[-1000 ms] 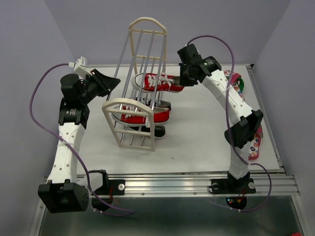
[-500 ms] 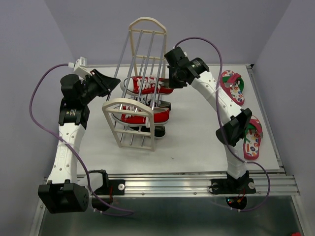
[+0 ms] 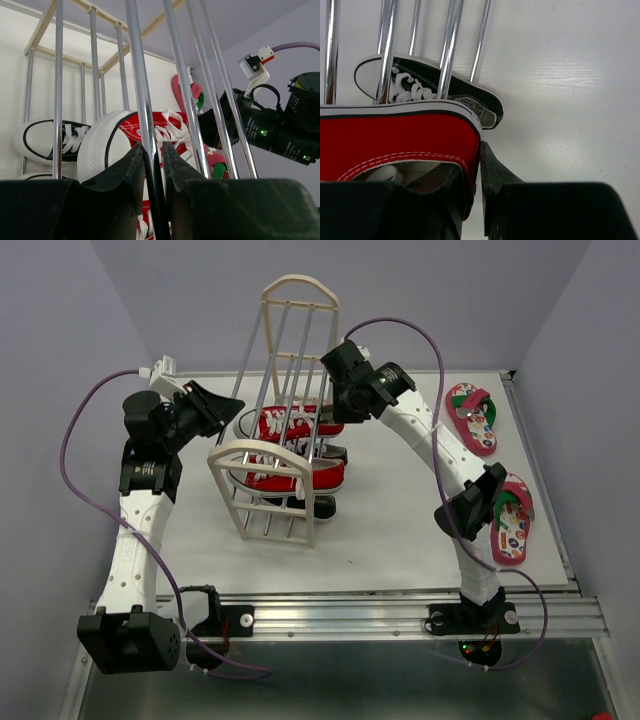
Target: Place and organize the shoes onto the shoe shelf
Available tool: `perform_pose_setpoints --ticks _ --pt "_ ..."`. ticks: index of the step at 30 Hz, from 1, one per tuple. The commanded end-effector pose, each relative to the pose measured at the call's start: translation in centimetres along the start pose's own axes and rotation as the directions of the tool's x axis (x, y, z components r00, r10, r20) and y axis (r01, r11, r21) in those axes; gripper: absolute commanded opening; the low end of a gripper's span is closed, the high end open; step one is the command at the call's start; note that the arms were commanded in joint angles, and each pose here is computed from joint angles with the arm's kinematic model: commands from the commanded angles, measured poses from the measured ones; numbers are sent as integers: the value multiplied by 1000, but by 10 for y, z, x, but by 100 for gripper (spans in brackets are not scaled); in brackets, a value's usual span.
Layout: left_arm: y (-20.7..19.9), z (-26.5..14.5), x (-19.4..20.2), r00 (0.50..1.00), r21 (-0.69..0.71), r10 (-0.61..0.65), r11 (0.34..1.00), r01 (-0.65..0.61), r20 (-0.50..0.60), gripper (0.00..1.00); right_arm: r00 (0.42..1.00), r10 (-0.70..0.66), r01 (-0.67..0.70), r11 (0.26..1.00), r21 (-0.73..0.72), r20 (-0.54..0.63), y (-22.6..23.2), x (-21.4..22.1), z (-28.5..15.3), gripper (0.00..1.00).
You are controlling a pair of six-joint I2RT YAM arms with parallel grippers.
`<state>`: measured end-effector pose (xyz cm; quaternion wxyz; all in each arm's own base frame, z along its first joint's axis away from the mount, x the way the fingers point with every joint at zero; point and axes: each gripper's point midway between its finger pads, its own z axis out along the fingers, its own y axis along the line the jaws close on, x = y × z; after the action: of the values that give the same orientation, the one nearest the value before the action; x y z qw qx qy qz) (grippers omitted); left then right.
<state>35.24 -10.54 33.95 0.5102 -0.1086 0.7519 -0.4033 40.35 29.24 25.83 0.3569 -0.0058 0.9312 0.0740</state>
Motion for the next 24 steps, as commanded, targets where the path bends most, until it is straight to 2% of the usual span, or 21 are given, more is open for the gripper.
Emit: perform_pose_setpoints --ticks 1,4,9,12,23,24 --pt "70 8 49 990 -185 29 981 -54 -135 0 983 100 -84 990 -110 152 31 -41 -23 20" --pt "70 7 49 990 -185 29 981 -54 -135 0 984 92 -76 991 -112 149 36 -39 -22 25" --pt "69 7 48 990 -180 32 982 -56 -135 0 983 92 -69 987 -144 160 49 -37 -23 25" --pt "69 7 50 990 -179 31 982 -56 -139 0 982 93 -65 984 -164 165 55 -37 -27 28" --pt "67 6 49 990 -176 34 983 -58 -137 0 984 127 -91 959 -267 122 76 -30 -24 29" --pt "67 6 48 991 -177 34 983 -58 -133 0 984 131 -93 955 -283 118 78 -28 -24 26"
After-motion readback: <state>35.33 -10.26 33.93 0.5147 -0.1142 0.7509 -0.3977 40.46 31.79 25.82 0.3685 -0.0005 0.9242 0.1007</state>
